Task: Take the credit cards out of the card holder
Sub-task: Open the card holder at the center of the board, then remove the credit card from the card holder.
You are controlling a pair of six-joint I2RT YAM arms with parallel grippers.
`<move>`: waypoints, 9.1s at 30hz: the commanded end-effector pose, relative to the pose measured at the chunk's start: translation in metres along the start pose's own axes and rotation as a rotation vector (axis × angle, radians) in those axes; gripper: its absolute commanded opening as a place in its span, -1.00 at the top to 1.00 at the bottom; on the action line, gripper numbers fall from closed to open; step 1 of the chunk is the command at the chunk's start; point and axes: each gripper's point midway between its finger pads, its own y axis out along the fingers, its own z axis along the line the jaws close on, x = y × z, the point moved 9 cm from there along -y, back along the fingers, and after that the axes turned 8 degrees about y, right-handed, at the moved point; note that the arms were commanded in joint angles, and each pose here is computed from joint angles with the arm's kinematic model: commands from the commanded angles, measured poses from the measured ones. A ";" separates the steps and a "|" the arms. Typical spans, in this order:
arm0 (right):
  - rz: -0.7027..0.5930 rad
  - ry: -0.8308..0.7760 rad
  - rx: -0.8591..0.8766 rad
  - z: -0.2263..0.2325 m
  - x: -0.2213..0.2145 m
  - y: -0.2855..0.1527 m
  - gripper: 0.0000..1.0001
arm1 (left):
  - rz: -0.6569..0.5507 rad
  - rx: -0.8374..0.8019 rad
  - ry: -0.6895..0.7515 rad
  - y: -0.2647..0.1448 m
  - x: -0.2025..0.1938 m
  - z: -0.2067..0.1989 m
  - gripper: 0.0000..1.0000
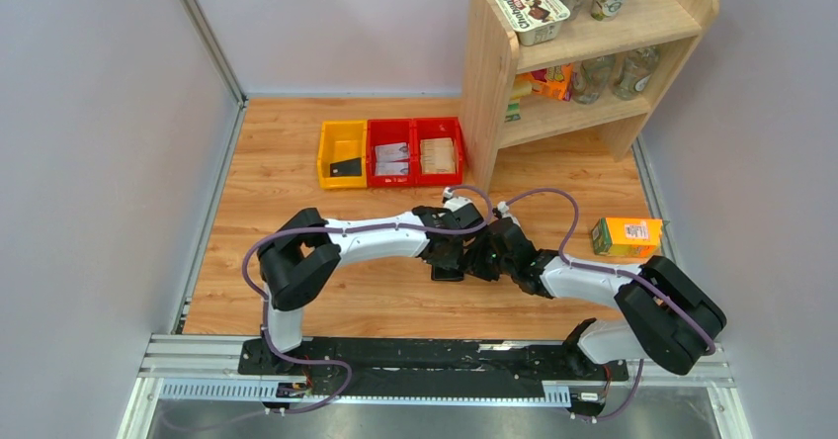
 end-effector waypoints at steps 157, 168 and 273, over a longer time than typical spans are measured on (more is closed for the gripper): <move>0.261 -0.415 0.322 0.137 -0.016 0.014 -0.36 | -0.219 -0.071 -0.412 -0.028 -0.105 0.129 1.00; 0.385 -0.362 0.191 0.117 -0.037 0.069 -0.34 | -0.379 -0.140 -0.543 -0.064 -0.113 0.144 0.13; 0.266 -0.102 -0.074 0.002 0.003 0.046 0.36 | -0.419 -0.621 -0.728 -0.001 -0.072 0.090 1.00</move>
